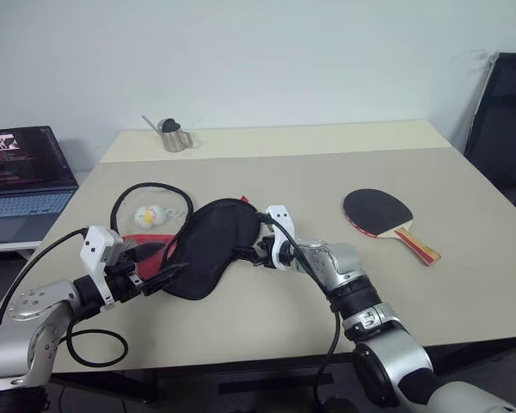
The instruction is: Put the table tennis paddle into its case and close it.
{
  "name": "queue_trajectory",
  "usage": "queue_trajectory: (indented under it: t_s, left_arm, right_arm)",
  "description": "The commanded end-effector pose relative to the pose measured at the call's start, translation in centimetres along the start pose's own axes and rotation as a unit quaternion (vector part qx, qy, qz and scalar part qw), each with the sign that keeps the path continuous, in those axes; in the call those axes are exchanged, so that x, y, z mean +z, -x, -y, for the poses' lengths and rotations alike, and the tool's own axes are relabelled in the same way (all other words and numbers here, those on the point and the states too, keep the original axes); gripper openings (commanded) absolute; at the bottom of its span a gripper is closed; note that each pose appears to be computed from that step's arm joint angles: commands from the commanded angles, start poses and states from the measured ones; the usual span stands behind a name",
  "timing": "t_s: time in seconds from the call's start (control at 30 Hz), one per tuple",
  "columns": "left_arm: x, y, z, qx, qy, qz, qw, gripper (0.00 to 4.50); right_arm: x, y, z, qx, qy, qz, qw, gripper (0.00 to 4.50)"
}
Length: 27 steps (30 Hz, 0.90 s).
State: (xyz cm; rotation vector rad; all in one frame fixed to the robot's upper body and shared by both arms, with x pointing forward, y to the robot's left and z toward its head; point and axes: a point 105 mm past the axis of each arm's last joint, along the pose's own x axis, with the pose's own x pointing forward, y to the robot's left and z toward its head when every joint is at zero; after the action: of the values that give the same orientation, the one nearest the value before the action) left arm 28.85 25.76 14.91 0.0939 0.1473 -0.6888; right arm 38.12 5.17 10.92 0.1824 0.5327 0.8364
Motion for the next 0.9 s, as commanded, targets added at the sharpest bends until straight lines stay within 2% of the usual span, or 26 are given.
queue_trajectory:
  t_s: [0.03, 0.57, 0.9]
  left_arm:
    - [1.3, 0.2, 0.1, 0.002, -0.021, 0.016, 1.0, 4.49]
    - [1.5, -0.4, 0.3, 0.003, -0.02, 0.023, 1.0, 4.49]
    - [1.5, -0.7, 0.2, 0.004, -0.02, 0.027, 0.999, 4.49]
  right_arm:
    - [1.4, -1.7, -4.4, 0.046, 0.018, 0.018, 0.999, 4.46]
    - [3.4, -1.9, -9.7, 0.153, 0.0, 0.068, 0.986, 4.46]
    - [2.7, -2.5, -9.6, 0.13, 0.016, 0.065, 0.989, 4.46]
